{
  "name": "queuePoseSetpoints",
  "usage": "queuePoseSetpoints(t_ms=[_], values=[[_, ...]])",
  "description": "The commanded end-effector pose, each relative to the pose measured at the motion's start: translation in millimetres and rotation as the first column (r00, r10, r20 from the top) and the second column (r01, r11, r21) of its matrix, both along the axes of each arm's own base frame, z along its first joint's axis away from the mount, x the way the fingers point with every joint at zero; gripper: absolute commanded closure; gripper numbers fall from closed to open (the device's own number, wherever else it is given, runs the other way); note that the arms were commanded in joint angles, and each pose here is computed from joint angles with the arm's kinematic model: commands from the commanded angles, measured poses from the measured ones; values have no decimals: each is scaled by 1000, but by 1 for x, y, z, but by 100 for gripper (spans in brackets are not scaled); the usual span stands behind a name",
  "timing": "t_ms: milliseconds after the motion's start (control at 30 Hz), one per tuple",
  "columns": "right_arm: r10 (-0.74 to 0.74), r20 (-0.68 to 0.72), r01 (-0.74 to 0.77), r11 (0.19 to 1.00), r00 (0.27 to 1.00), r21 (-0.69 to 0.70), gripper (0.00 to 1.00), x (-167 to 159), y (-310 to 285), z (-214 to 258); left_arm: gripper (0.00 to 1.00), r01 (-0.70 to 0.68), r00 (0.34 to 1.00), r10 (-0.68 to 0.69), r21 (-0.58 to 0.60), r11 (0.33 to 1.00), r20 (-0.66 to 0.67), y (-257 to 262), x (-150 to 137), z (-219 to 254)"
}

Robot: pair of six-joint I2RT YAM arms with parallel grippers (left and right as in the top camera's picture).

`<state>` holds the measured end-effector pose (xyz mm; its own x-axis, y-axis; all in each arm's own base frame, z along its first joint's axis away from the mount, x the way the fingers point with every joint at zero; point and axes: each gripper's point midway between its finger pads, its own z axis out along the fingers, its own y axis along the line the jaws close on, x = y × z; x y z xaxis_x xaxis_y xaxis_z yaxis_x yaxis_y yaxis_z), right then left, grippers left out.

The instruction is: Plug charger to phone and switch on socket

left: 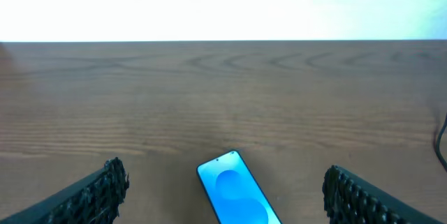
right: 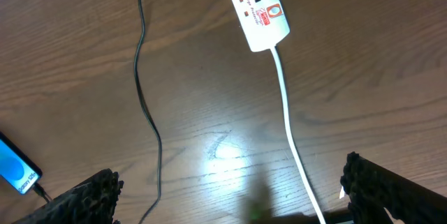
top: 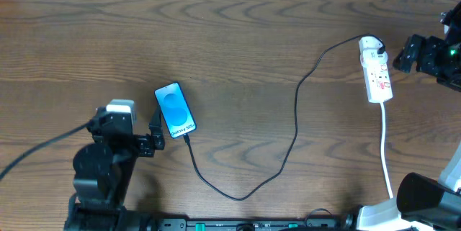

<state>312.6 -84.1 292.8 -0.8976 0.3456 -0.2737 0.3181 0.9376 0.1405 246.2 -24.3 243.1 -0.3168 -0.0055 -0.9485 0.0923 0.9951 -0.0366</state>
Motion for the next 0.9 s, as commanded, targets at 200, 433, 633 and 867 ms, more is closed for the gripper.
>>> queuePoseSetpoints(t_ms=[200, 433, 633, 867], values=[[6, 4, -6, 1000, 1000, -7, 1, -2, 2, 2, 9, -1, 981, 2, -5, 1000, 195, 0, 1, -4], [6, 4, -6, 1000, 1000, -7, 1, -2, 2, 2, 9, 0, 955, 4, -15, 1000, 295, 0, 2, -3], [6, 4, -6, 1000, 1000, -7, 1, -2, 2, 2, 9, 1, 940, 6, -19, 1000, 342, 1, -2, -5], [6, 4, -6, 1000, 1000, -7, 1, -2, 2, 2, 9, 1, 926, 7, -22, 1000, 378, 1, -7, -5]])
